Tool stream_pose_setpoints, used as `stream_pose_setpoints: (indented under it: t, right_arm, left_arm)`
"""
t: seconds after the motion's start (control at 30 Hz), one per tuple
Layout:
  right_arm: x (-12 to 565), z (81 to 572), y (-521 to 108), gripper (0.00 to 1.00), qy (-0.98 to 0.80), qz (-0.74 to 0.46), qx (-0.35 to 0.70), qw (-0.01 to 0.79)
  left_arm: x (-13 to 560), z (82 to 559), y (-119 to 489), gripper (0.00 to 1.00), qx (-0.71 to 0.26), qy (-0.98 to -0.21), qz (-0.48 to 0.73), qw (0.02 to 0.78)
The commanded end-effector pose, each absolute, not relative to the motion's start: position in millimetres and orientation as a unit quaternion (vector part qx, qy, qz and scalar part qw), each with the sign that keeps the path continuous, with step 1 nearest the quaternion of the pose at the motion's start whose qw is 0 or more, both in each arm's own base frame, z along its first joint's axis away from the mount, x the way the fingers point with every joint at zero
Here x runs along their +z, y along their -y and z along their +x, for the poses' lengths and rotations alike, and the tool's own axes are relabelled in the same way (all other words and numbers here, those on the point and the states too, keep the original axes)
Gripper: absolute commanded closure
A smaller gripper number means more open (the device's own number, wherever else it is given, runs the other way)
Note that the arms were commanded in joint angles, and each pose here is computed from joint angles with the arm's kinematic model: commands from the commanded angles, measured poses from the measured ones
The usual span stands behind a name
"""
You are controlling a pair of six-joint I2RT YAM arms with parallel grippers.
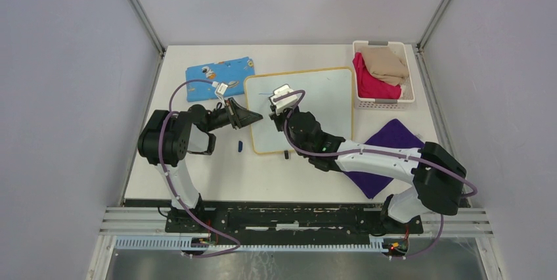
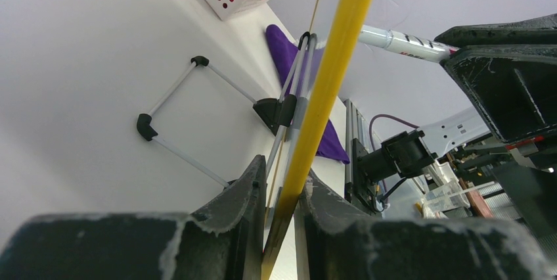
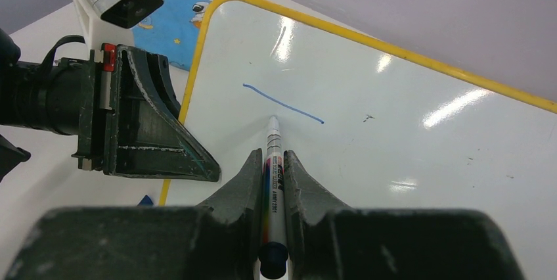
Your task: Write a sentence on the whiteboard
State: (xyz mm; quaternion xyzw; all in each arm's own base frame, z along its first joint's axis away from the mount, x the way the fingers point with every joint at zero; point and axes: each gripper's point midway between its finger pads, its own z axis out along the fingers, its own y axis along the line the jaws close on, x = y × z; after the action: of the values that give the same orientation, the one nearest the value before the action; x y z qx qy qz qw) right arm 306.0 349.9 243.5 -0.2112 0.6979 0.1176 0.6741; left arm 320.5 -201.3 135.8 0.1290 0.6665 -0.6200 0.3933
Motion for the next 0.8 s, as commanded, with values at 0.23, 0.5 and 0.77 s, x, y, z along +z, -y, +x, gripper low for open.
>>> stream_pose_setpoints:
  t: [0.23, 0.5, 0.77]
  right_arm:
    - [241.8, 307.1, -344.5, 1.00, -0.703, -0.200, 0.115, 0.673]
    - [222.7, 296.8, -337.5, 1.00, -0.715, -0.208, 0.126, 0.655]
    - [207.2, 281.8, -334.8, 1.00, -0.723, -0.223, 0.142, 0.639]
  left_arm:
    - [158.0, 314.1, 201.0, 0.98, -0.610, -0.628, 0.184, 0.446]
    - [158.0, 314.9, 200.8, 0.98, -0.610, -0.628, 0.184, 0.447]
    - [158.6, 313.7, 201.3, 0.98, -0.611, -0.628, 0.186, 0.446]
